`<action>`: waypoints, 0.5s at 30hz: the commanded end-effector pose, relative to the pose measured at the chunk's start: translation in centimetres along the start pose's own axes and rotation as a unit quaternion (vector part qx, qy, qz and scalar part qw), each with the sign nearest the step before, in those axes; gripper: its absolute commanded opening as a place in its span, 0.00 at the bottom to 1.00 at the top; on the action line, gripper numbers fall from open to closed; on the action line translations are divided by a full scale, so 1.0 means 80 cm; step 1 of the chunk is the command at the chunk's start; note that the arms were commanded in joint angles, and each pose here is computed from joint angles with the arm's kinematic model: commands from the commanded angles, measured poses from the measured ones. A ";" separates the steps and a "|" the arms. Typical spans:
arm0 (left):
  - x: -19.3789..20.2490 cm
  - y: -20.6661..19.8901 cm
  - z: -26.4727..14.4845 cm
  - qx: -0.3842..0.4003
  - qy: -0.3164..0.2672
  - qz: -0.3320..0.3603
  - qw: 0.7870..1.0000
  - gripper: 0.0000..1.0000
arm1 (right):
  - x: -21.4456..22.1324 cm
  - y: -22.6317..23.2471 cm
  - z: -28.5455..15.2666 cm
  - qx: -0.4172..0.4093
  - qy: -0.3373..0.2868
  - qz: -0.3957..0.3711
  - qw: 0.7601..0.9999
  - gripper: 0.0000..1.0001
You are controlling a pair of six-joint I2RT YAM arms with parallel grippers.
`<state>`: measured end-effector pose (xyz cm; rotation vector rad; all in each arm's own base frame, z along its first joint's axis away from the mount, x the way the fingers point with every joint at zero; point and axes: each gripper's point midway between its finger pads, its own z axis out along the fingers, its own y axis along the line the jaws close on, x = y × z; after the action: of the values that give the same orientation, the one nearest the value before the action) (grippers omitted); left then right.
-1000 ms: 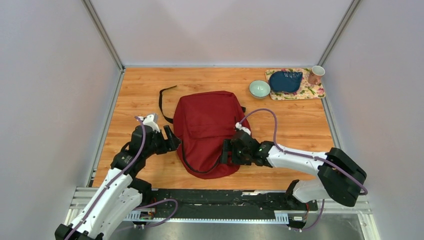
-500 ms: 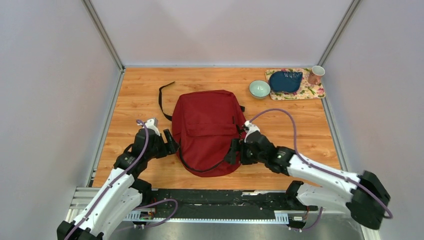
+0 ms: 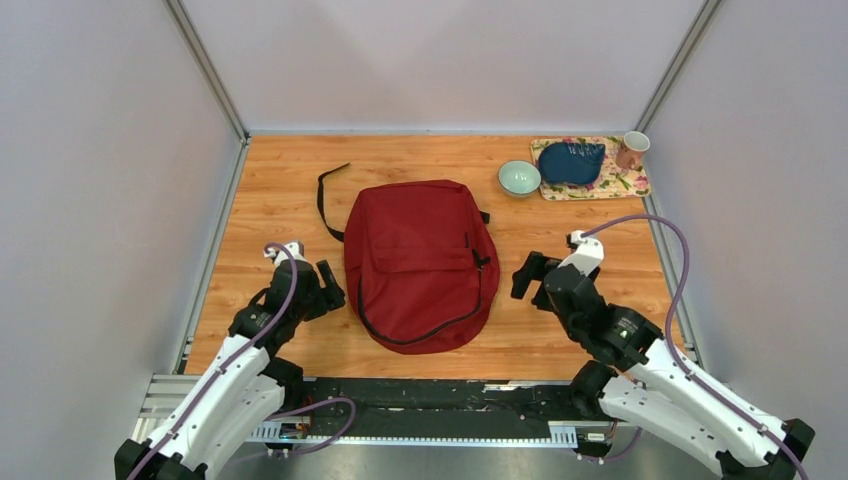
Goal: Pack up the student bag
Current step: Reset both arms
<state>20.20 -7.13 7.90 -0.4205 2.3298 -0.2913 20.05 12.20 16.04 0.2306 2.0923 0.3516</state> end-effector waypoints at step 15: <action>-0.059 0.009 -0.033 -0.015 -0.115 -0.012 0.993 0.84 | -0.067 -0.093 0.032 0.126 0.011 0.066 0.990 0.98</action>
<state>20.58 -4.87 10.07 -0.4757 2.1878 -0.2109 24.20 2.96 15.30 0.6020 2.1764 0.0907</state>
